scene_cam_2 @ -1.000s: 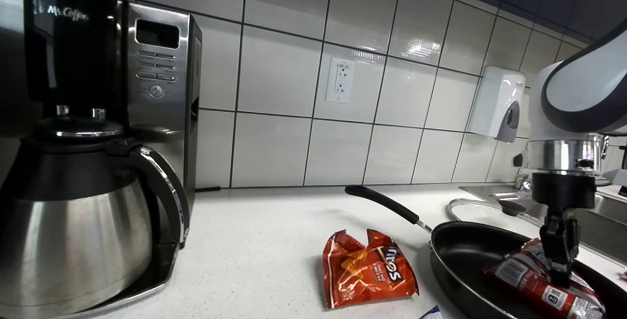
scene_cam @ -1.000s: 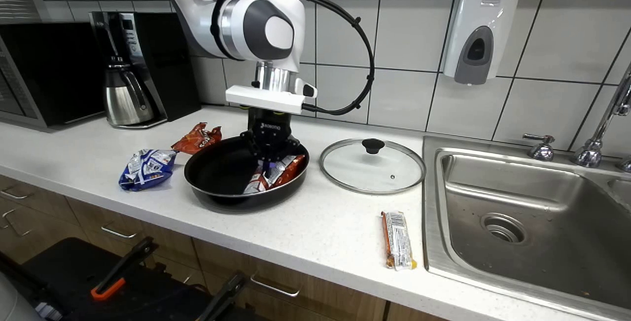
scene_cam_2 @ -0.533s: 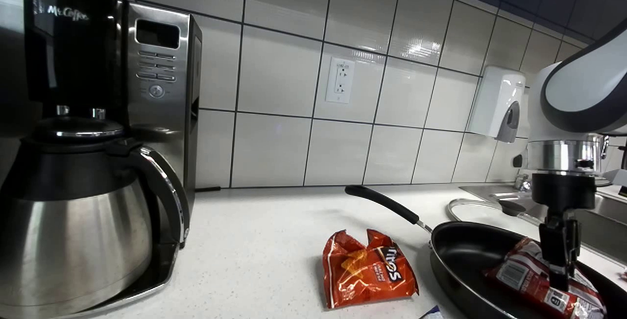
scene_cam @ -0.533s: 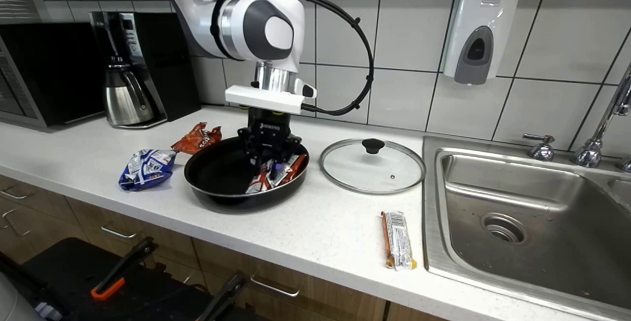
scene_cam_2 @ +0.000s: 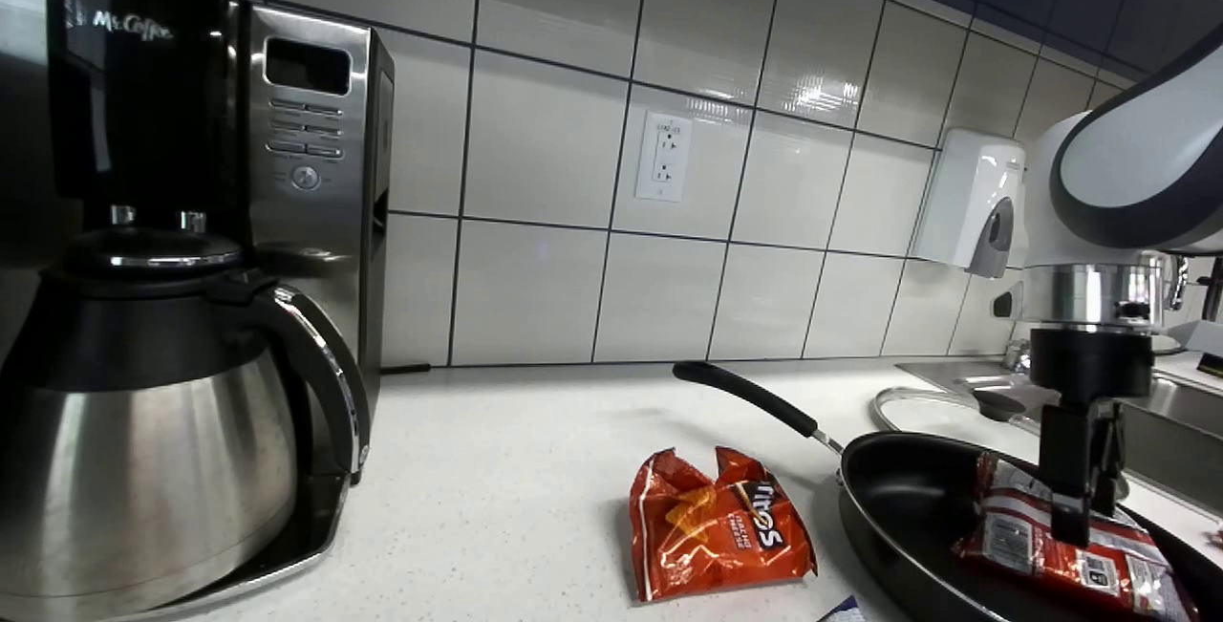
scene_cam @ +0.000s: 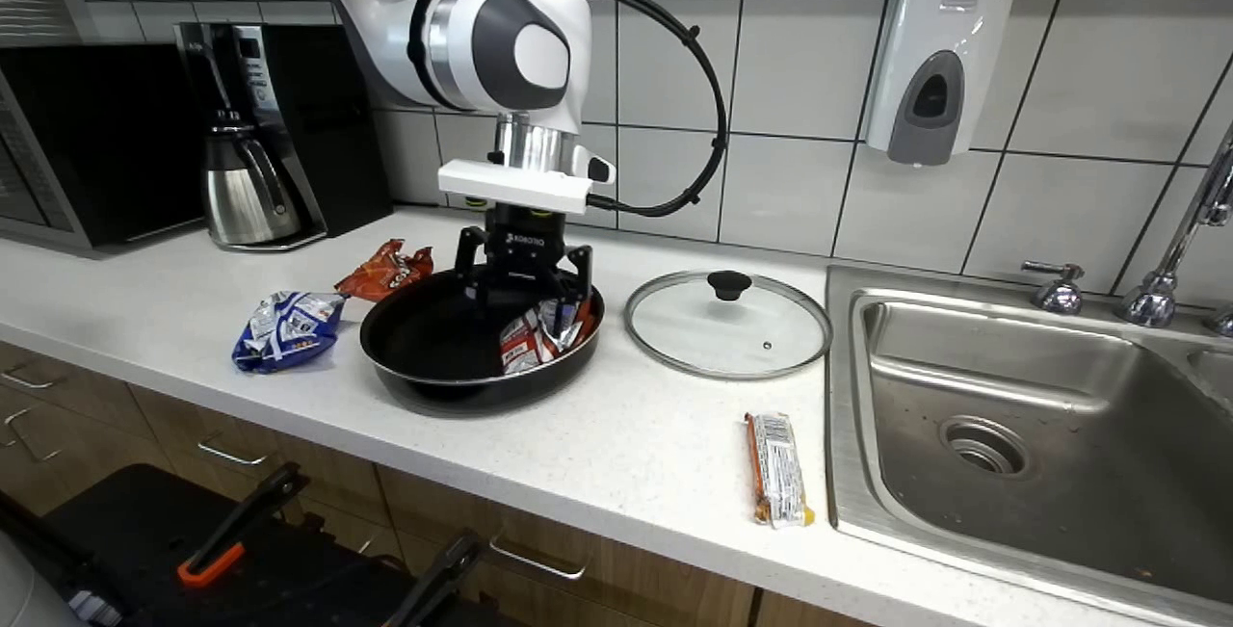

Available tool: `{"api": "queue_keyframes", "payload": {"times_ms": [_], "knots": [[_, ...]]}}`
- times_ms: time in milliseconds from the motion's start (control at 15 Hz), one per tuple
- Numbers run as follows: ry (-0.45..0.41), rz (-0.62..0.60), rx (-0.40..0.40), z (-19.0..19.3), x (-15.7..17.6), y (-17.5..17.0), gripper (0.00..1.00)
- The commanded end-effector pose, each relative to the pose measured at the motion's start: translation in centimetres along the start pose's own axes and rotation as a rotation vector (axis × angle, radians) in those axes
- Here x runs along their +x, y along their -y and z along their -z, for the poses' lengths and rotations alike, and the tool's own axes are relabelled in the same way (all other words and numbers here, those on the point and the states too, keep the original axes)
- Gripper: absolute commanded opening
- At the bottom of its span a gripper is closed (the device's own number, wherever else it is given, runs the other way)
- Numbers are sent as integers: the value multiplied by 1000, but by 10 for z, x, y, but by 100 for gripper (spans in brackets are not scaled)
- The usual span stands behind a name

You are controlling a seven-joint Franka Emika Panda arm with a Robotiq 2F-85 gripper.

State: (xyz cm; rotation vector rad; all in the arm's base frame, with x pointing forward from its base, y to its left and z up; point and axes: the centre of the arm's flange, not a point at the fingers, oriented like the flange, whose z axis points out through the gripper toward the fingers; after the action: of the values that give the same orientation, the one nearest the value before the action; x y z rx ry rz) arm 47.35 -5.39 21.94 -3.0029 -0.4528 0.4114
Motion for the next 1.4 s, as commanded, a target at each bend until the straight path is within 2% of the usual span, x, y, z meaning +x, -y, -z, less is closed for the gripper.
{"api": "queue_keyframes", "payload": {"times_ms": [0,333,800,1333], "knots": [[-14,13,9,16,1,4,100],[-31,32,7,22,6,9,100],[-79,63,-9,50,7,28,100],[-112,111,-17,68,19,79,100]]}}
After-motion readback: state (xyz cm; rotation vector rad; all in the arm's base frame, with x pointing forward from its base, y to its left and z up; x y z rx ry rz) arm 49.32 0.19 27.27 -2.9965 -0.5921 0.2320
